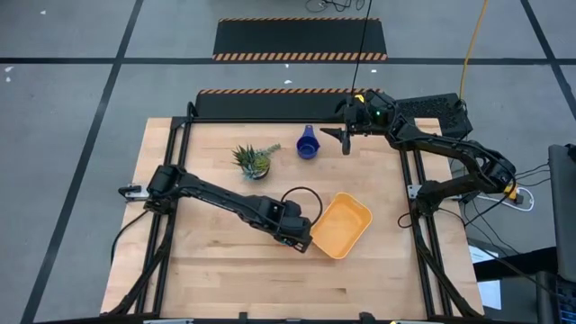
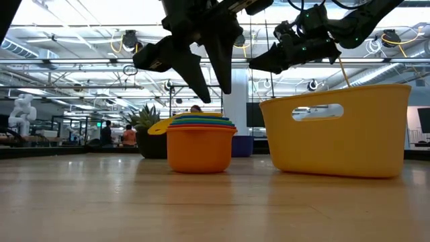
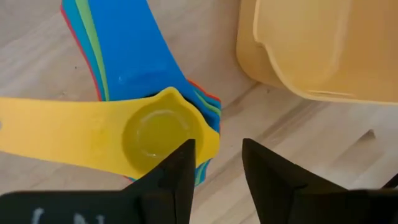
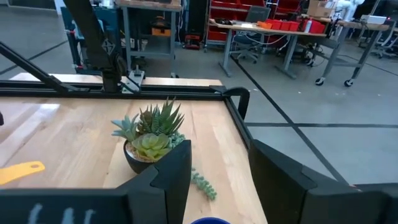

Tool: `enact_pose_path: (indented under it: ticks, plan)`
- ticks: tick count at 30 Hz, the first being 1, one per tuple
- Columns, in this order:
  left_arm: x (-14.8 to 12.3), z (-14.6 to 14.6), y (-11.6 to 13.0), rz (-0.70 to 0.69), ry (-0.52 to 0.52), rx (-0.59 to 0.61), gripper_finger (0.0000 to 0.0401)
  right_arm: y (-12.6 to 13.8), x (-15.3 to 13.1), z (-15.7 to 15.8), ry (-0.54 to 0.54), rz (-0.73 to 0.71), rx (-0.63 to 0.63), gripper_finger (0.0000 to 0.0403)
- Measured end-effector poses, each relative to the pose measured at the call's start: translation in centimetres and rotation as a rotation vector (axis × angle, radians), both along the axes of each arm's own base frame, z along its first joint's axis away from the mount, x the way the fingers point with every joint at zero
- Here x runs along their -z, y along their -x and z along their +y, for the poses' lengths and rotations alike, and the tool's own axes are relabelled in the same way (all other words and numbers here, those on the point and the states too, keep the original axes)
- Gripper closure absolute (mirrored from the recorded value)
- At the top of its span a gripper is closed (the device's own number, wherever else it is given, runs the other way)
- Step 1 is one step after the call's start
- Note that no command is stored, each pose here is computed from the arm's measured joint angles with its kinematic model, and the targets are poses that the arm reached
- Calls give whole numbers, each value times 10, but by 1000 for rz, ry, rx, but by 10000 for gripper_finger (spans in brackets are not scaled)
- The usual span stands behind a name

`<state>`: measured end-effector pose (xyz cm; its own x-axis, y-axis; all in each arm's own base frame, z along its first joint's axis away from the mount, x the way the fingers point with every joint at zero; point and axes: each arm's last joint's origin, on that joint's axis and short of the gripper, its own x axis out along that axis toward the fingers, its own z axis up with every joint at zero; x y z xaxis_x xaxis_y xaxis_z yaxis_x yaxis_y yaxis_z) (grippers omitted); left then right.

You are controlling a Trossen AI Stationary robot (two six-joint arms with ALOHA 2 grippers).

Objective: Nest measuring cups in basket
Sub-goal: Stack the yellow measuring cup on the light blue measuring cups

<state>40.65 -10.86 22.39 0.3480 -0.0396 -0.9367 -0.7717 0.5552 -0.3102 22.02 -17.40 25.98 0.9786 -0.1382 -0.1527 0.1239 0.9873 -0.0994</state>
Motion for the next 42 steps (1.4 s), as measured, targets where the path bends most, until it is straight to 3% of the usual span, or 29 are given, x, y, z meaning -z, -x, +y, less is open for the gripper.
enact_pose_path:
  ticks: [6,13,18,23,30,38,42]
  plan:
    - [1,-3,4,26,-15,31,266,0,0,0,-6,-1,1,250]
    - [-24,-6,37,167,-34,-16,265,0,0,0,-3,-4,1,250]
    - [-24,-16,55,287,-68,-27,265,0,-1,0,2,-11,1,250]
    - [5,-16,60,353,-57,7,265,0,-1,0,1,-13,1,250]
    - [40,7,71,429,-161,7,265,0,-1,0,-19,-15,4,250]
    - [63,20,55,242,-88,118,265,0,-1,0,-17,-15,3,250]
    - [69,38,61,325,-146,103,265,0,-1,0,-16,-15,3,250]
